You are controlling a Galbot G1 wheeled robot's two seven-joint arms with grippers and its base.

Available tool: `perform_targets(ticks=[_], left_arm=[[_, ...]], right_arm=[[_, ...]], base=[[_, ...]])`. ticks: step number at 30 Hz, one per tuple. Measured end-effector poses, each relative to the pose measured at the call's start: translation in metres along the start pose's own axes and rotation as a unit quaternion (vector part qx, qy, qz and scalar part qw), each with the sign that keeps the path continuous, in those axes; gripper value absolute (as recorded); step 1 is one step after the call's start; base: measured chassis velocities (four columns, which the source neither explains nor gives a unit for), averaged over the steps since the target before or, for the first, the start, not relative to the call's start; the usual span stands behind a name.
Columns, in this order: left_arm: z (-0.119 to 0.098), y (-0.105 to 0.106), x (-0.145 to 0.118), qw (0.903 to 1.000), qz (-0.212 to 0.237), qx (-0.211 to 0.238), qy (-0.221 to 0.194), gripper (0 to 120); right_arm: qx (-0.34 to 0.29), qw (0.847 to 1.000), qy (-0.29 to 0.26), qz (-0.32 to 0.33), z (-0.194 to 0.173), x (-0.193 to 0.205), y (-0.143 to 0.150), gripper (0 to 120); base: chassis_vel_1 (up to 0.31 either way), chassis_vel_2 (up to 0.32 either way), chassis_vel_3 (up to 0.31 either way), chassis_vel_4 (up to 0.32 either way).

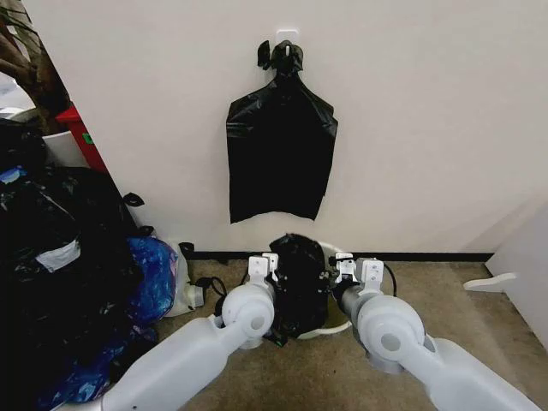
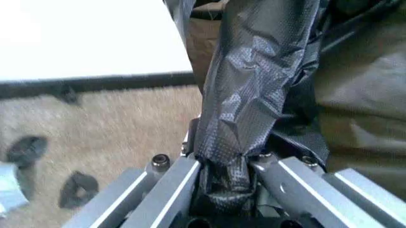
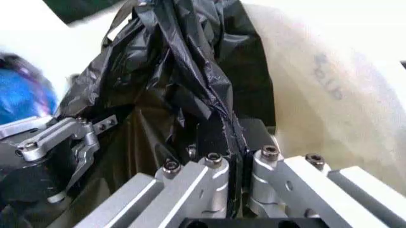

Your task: Place the garbage bag over the trash bin.

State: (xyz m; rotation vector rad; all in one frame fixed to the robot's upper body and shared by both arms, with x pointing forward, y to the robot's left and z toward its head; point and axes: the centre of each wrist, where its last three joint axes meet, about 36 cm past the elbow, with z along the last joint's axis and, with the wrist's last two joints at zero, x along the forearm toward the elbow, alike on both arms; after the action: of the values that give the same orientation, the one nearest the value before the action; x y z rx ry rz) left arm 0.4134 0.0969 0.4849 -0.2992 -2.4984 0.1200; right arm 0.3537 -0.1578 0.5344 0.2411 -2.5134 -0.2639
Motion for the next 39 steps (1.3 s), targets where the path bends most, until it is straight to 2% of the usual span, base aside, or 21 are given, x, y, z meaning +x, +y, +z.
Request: perform_targets(ticks=[3, 5, 12, 26, 30, 39], left_arm=[[-0.009, 0.012, 0.013, 0.9998, -0.005, 0.003, -0.017, 2], [-0.017, 0.028, 0.026, 0.9994, -0.010, 0.007, -0.032, 2], [-0.022, 0.051, 0.050, 0.9985, -0.012, 0.015, -0.051, 2], [-0.023, 0.071, 0.078, 0.9963, 0.005, 0.013, -0.085, 2], [-0.022, 0.077, 0.093, 0.9946, 0.021, 0.016, -0.100, 2], [-0.015, 0.079, 0.113, 0.9918, 0.050, 0.011, -0.117, 2]], right_arm=[[0.002, 1.000, -0.015, -0.010, -0.007, 0.013, 0.001, 0], [0.006, 0.999, -0.026, -0.020, -0.012, 0.028, 0.001, 0], [0.019, 0.998, -0.042, -0.032, -0.023, 0.041, -0.004, 0], [0.012, 0.999, -0.051, 0.006, -0.048, 0.037, -0.038, 0], [0.007, 0.999, -0.043, 0.016, -0.052, 0.025, -0.057, 0], [-0.011, 0.999, -0.031, -0.032, -0.055, 0.003, -0.091, 0]], base=[[0.000, 0.000, 0.000, 0.000], [0.000, 0.000, 0.000, 0.000], [0.000, 0.000, 0.000, 0.000], [0.000, 0.000, 0.000, 0.000], [0.000, 0.000, 0.000, 0.000], [0.000, 0.000, 0.000, 0.000]])
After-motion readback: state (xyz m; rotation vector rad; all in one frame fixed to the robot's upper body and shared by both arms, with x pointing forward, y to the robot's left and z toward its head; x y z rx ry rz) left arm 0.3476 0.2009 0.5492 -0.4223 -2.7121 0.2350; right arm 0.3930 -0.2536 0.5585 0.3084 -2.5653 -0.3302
